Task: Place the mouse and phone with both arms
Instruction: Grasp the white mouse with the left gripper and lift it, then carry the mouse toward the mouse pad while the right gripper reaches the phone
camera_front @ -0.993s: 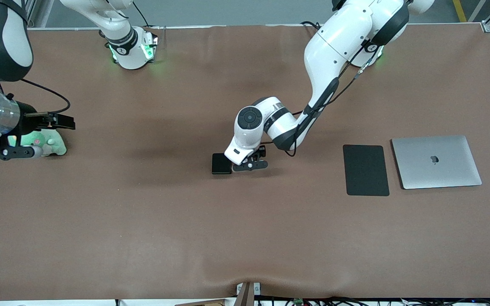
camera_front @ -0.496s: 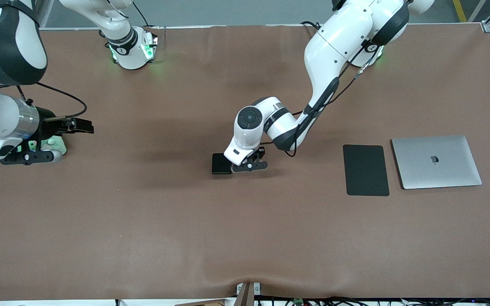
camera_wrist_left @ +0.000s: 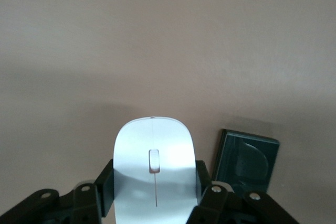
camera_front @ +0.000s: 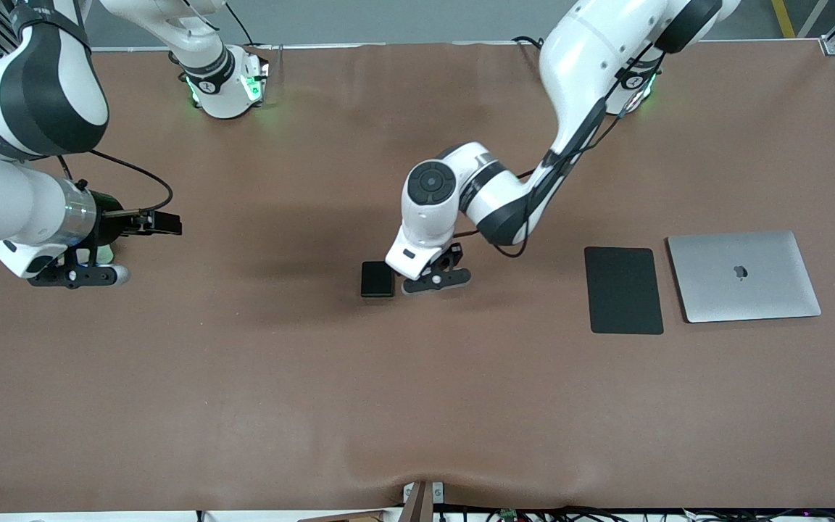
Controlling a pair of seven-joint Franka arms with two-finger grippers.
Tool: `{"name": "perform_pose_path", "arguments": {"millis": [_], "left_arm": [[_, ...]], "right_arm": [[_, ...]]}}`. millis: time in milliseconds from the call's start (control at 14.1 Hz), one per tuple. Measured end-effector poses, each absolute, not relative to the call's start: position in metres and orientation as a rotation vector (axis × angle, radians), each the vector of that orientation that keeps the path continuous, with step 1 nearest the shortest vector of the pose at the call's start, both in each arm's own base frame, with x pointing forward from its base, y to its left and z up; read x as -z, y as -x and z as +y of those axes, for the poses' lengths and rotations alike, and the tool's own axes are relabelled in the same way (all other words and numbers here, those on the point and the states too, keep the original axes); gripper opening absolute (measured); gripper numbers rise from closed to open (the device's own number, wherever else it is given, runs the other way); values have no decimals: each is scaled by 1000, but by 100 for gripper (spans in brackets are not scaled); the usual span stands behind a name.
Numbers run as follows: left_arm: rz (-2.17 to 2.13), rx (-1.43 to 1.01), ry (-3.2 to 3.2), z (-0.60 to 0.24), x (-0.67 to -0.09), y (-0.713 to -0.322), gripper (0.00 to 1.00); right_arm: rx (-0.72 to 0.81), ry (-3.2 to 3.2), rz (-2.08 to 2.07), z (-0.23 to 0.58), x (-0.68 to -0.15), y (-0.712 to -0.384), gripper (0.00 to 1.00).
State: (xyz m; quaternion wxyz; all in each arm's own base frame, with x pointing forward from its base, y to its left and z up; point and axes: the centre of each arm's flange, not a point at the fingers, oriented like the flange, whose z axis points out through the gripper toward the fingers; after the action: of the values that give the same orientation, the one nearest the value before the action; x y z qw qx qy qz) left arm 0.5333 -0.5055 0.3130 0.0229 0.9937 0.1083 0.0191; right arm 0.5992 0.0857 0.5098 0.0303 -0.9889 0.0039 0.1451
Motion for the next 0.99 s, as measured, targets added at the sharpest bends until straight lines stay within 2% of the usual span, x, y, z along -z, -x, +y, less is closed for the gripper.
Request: {"name": "perform_pose_path", "arguments": {"millis": [284, 496, 993], "left_arm": [[385, 46, -3084, -432, -439, -549, 62], [435, 34, -3084, -376, -510, -553, 62], [478, 57, -3095, -273, -566, -570, 62]], "right_arm": [[-421, 3056, 73, 118, -508, -598, 100], [-397, 3048, 104, 142, -504, -599, 100], [-391, 3036, 163, 167, -485, -605, 100]]}}
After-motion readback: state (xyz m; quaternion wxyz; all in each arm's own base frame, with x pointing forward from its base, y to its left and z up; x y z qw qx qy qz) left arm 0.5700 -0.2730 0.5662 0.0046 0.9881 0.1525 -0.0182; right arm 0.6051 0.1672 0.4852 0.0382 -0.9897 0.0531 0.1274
